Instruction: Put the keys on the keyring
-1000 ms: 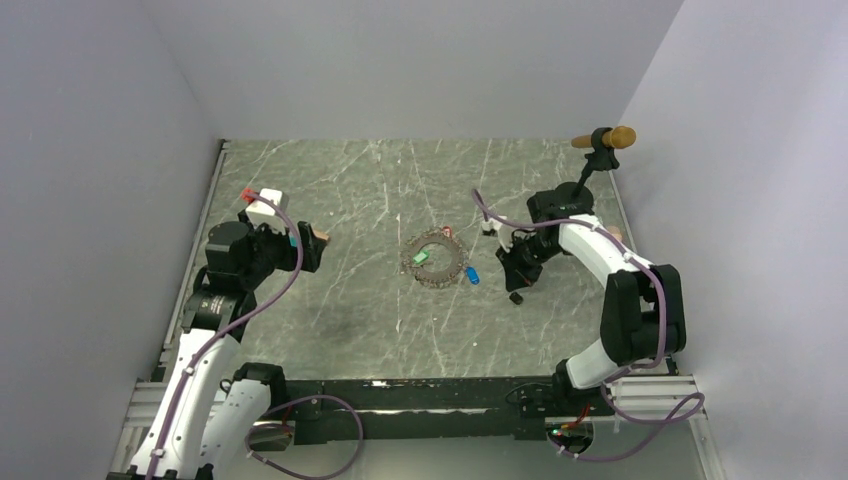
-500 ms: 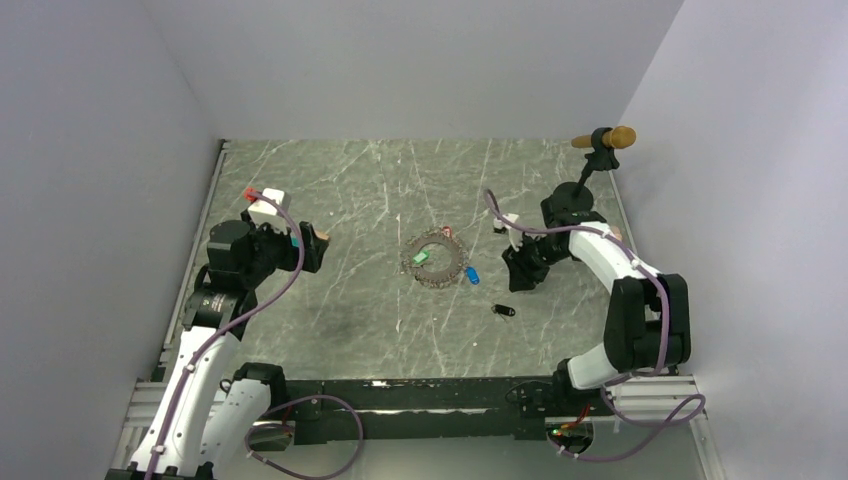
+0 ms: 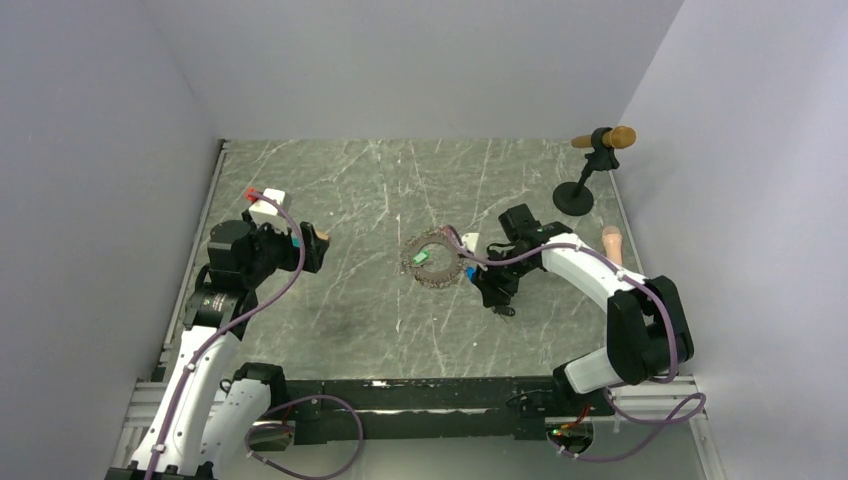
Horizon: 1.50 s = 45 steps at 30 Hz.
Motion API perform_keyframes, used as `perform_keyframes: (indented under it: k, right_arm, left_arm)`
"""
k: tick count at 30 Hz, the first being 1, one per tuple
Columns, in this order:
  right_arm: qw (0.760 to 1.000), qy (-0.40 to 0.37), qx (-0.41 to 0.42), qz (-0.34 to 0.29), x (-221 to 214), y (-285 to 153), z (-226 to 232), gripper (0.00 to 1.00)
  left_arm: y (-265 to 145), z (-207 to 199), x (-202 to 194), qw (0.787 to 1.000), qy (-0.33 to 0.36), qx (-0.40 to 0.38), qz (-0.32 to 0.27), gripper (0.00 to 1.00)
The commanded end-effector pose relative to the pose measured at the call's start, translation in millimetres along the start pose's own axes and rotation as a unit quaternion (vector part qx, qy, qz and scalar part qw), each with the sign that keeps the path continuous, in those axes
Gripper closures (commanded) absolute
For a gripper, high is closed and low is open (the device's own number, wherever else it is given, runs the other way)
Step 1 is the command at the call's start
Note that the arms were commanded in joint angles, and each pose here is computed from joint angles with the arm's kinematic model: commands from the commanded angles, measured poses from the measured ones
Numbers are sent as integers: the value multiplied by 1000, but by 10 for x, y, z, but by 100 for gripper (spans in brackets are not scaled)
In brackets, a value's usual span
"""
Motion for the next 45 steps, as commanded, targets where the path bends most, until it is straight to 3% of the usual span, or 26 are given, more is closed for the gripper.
perform_keyframes:
  k: [1, 13, 20, 27, 32, 35, 39, 45]
  right_arm:
    - [997, 15, -63, 46, -55, 71, -118, 49]
    - [990, 23, -69, 120, -294, 261, -95, 54]
    - [988, 34, -64, 133, -335, 297, -103, 72]
    - [988, 36, -62, 134, -315, 275, -106, 100]
    - [995, 12, -44, 94, -174, 156, -55, 100]
    - [998, -29, 12, 46, -14, 61, 128, 100]
    - [985, -133, 95, -63, 319, -123, 475, 100]
    - [934, -248, 183, -180, 708, -415, 833, 100]
  left_arm:
    - [7, -23, 79, 1000, 8, -11, -18, 2]
    - [-4, -34, 85, 1000, 9, -14, -20, 2]
    - [-6, -35, 88, 1000, 10, -14, -20, 2]
    - [-2, -39, 85, 1000, 10, -16, -20, 2]
    - [6, -186, 87, 997, 17, -69, -21, 2]
    - [-28, -548, 39, 977, 35, -207, -26, 4]
    - [-246, -1099, -74, 912, 74, -401, -41, 13]
    - [-539, -1648, -396, 854, 146, -492, -90, 15]
Point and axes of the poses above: each gripper's point midway between its finger pads, its own y axis out along the fingers, its own z axis along the line the jaws close on, x = y × z, the point moved 3 cm from there along -y, back along the fingers, and after that the axes turned 6 degrees about -y, right-handed, at the moved point
